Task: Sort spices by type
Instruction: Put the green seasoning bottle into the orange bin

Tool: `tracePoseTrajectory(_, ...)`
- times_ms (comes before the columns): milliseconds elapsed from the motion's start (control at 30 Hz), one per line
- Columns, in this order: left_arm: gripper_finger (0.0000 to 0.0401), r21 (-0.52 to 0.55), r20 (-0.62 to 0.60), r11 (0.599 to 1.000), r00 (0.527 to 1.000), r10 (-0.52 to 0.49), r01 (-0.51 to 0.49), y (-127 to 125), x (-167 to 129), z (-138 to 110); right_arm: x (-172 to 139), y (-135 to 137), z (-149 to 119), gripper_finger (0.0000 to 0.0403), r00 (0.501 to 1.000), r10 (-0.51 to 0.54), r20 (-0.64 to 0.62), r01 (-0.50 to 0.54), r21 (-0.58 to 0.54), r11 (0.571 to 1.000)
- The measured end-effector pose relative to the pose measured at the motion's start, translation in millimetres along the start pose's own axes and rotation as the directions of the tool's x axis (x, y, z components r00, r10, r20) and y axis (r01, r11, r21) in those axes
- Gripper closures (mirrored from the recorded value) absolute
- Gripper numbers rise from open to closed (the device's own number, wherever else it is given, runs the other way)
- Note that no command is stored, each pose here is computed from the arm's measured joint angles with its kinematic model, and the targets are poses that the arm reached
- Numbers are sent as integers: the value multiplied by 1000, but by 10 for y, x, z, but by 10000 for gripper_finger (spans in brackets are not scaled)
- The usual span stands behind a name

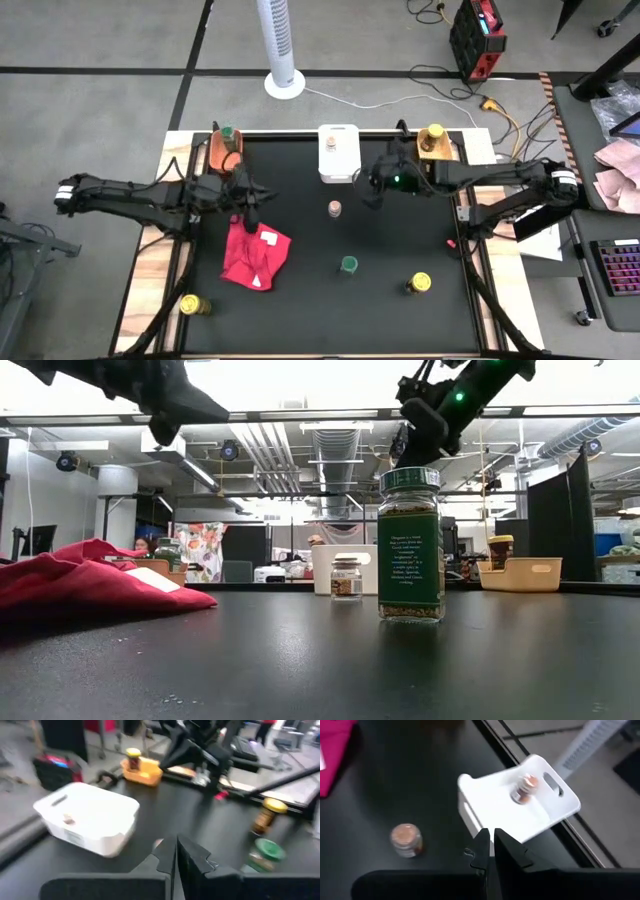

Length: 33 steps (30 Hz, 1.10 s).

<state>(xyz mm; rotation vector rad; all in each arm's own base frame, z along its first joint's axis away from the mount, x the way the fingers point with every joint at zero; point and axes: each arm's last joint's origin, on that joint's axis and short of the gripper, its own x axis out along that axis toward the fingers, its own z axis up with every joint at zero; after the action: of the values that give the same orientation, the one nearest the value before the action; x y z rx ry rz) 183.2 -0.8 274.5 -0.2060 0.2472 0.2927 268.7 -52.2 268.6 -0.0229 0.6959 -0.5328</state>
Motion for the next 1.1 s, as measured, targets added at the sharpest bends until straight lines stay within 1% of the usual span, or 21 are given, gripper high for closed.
tracePoseTrajectory(100,401,-22,-36,998,997,-66,65,-145,-23,-17,-24,119,-38,385,999,28,32,-27,-44,999)
tracePoseTrajectory(200,401,-48,-57,991,990,-129,126,-288,-27,-34,-56,196,-40,385,998,53,47,-49,-65,997)
tracePoseTrajectory(300,401,-108,-83,980,981,-177,168,-434,2,-65,-66,267,-63,385,997,71,42,-67,-87,994)
tracePoseTrajectory(400,401,-114,-76,976,978,-195,186,-614,80,-111,-85,335,-95,385,995,92,44,-86,-109,990)
tracePoseTrajectory(467,401,-90,-72,977,977,-199,193,-736,160,-126,-89,371,-131,385,994,102,40,-96,-132,987)
tracePoseTrajectory(600,401,-6,-109,982,976,-188,189,-932,361,-111,-87,421,-190,385,992,118,51,-109,-159,981)
tracePoseTrajectory(733,401,83,-151,980,974,-168,182,-1105,584,-92,-61,446,-288,385,992,122,28,-115,-178,977)
tracePoseTrajectory(867,401,177,-226,971,967,-120,162,-1248,801,-130,-63,437,-325,385,993,120,21,-113,-202,973)
tracePoseTrajectory(933,401,217,-261,963,960,-100,159,-1305,888,-147,-102,418,-305,385,992,123,39,-112,-203,973)
tracePoseTrajectory(1033,401,250,-282,955,956,-84,158,-1378,1008,-155,-180,390,-278,385,989,129,72,-113,-193,975)
tracePoseTrajectory(1100,394,261,-290,953,954,-74,153,-1411,1085,-148,-219,372,-318,385,988,133,74,-117,-190,975)
